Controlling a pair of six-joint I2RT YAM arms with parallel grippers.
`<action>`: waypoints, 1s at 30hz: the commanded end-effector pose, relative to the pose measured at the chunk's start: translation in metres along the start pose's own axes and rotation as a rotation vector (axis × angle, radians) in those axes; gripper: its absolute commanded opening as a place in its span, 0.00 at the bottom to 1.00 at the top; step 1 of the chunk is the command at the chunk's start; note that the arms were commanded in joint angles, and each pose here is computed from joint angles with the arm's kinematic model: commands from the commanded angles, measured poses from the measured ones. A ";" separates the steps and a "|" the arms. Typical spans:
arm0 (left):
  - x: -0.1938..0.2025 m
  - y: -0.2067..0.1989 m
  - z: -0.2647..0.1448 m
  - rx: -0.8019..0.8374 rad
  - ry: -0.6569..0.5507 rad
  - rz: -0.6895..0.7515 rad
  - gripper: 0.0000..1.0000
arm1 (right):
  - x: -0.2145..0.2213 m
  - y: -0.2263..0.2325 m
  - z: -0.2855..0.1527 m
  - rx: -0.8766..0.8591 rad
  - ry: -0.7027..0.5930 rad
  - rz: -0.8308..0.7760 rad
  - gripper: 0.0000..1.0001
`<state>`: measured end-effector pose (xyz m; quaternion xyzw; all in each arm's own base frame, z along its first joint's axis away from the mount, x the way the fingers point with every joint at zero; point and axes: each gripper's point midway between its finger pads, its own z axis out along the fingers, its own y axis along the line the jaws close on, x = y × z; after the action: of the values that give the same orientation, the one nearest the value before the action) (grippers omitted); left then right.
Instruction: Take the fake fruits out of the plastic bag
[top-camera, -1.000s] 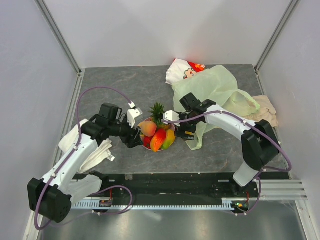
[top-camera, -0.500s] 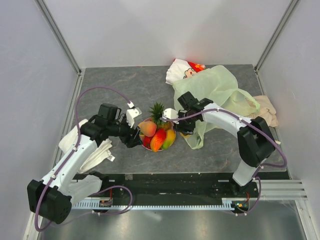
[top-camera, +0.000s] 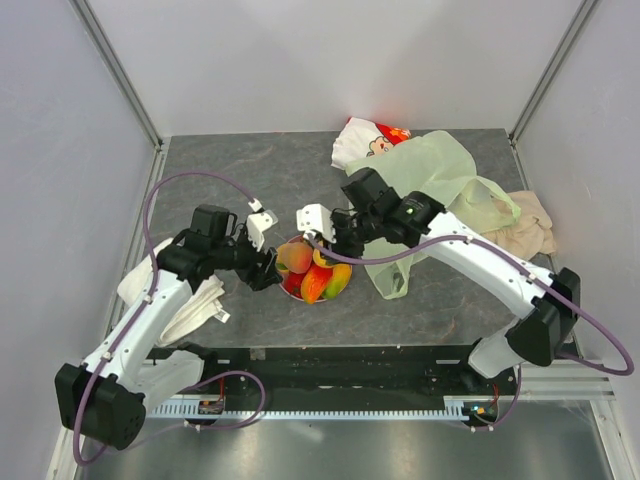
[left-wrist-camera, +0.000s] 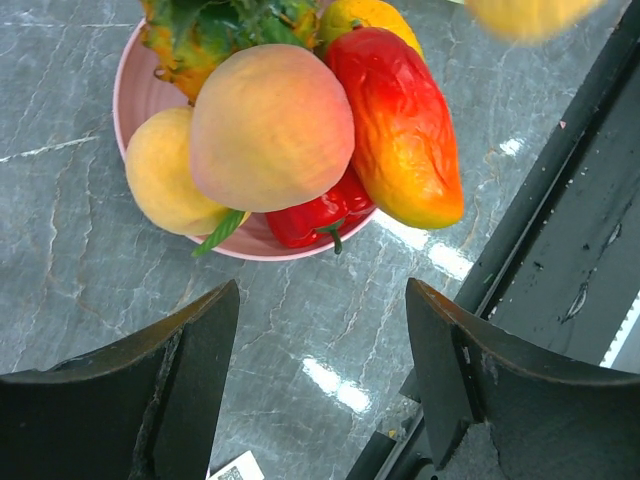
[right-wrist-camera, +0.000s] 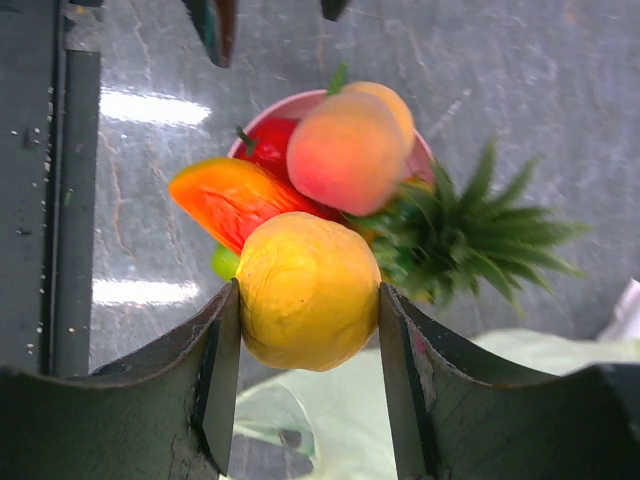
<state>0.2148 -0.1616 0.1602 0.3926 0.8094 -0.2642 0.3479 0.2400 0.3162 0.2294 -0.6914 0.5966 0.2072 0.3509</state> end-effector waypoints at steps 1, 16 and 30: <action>-0.019 0.008 -0.008 -0.037 -0.069 0.022 0.75 | -0.015 -0.001 0.019 -0.028 -0.041 0.009 0.53; -0.012 0.009 -0.010 -0.041 -0.071 -0.005 0.75 | -0.016 0.002 0.047 -0.056 -0.010 -0.064 0.57; -0.012 0.008 -0.009 -0.032 -0.075 -0.009 0.75 | -0.005 -0.001 0.052 -0.031 0.025 -0.077 0.75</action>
<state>0.2208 -0.1509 0.1644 0.3744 0.8145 -0.2549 0.3626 0.2414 0.3504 0.1879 -0.7221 0.5827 0.1995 0.3150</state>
